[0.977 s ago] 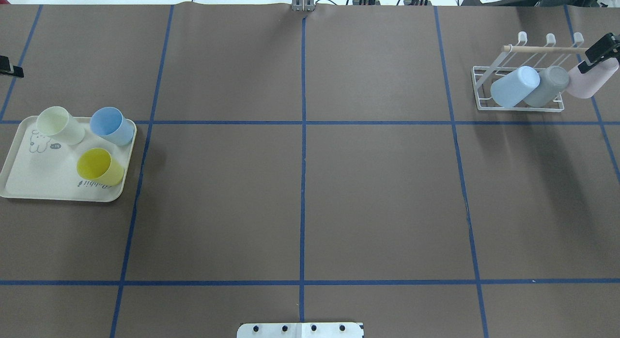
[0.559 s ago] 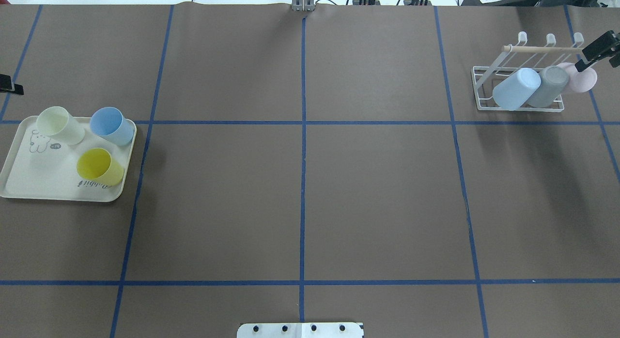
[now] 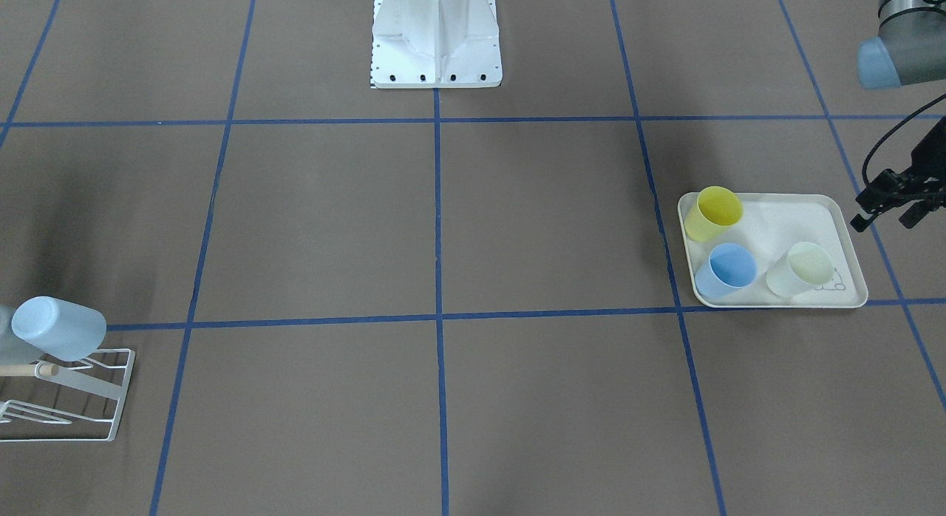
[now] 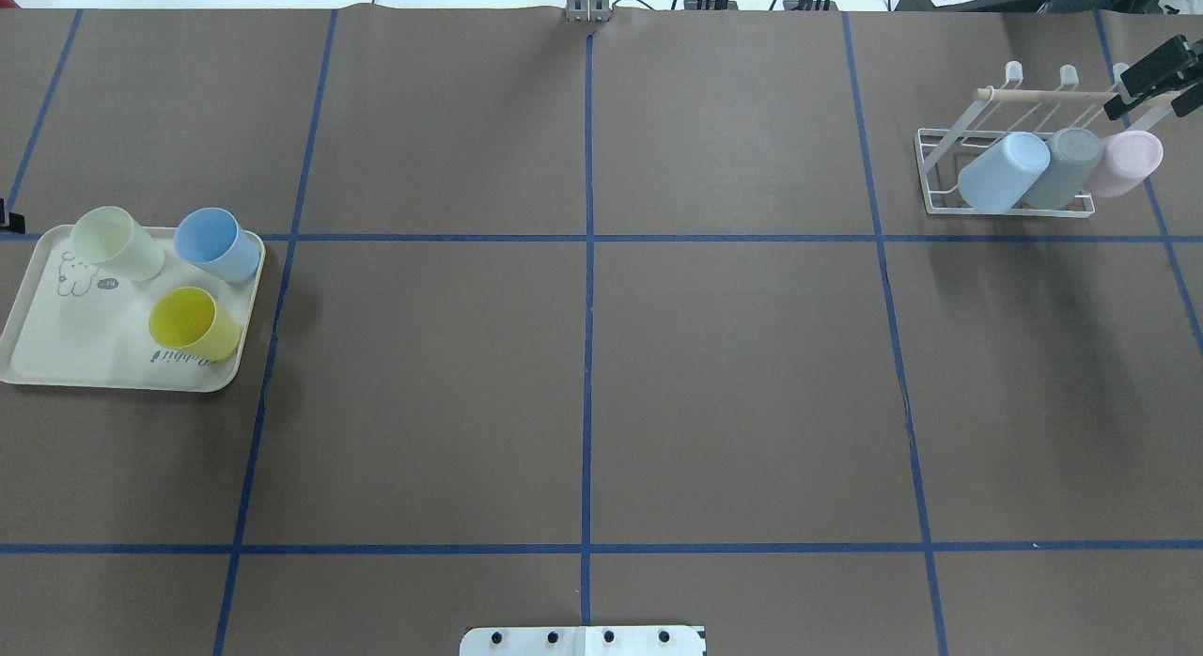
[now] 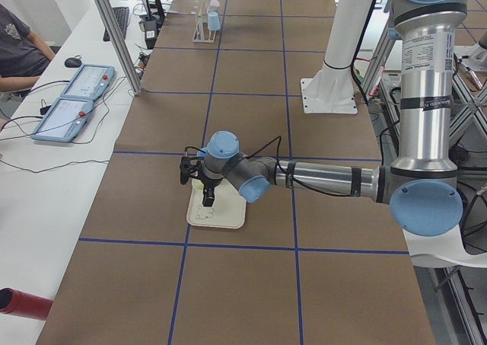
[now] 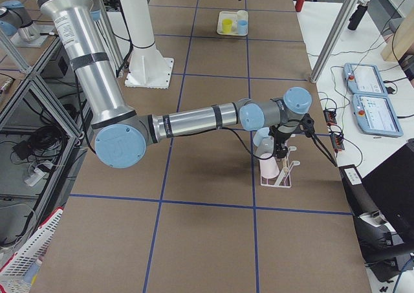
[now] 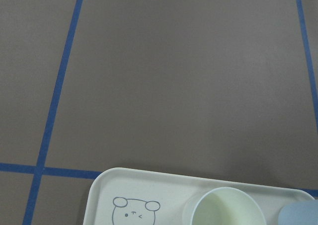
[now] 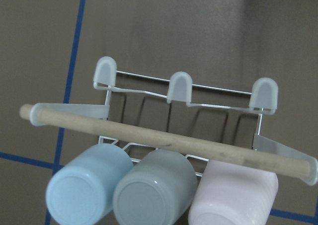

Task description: Transfer IKEA cup to right arm and place on rack

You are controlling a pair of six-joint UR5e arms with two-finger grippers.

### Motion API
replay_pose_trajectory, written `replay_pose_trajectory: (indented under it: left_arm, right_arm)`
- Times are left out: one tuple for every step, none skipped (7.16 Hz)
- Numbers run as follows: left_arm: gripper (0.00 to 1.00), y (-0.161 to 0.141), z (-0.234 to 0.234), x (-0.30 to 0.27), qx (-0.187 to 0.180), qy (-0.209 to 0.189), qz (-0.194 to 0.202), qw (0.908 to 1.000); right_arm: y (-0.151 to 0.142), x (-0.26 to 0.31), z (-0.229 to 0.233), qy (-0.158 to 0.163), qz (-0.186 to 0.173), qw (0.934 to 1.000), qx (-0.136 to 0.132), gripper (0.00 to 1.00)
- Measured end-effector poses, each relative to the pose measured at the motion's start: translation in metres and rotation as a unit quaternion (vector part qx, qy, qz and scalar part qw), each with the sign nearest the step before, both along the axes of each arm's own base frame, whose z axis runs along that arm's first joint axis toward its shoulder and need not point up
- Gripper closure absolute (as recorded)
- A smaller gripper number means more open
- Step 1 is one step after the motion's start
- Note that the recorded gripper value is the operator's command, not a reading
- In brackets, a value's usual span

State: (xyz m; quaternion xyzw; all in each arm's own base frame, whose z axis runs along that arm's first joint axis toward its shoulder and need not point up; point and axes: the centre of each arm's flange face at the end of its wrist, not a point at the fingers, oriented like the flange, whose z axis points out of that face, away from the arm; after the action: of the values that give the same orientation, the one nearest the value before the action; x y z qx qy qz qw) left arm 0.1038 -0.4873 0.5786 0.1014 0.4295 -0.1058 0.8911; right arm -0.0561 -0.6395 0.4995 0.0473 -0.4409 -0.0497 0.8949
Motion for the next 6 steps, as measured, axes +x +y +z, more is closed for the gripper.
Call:
replay_pose_trajectory:
  left_arm:
    - [0.0, -0.004, 0.001, 0.012, -0.017, -0.003, 0.012, 0.9998]
    - [0.0, -0.014, 0.0, 0.025, -0.027, -0.005, 0.021, 0.9994]
    - [0.0, -0.025, 0.0, 0.033, -0.032, -0.008, 0.024, 0.9992]
    - [0.0, -0.033, 0.001, 0.038, -0.036, -0.01, 0.025, 0.999]
    - [0.0, -0.04, 0.004, 0.042, -0.04, -0.013, 0.025, 0.9988]
    - [0.01, -0.048, 0.006, 0.046, -0.043, -0.014, 0.025, 0.9987]
  right_arm:
    - [0.005, 0.0, -0.017, -0.01, 0.014, 0.9998, -0.005, 0.01]
    - [0.01, 0.0, -0.028, -0.017, 0.022, 0.9996, -0.007, 0.01]
    - [0.015, 0.001, -0.035, -0.021, 0.026, 0.9994, -0.007, 0.01]
    - [0.019, 0.001, -0.039, -0.024, 0.027, 0.9993, -0.005, 0.01]
    - [0.024, 0.002, -0.041, -0.025, 0.028, 0.9993, -0.003, 0.01]
    - [0.026, 0.002, -0.041, -0.026, 0.027, 0.9993, -0.002, 0.01]
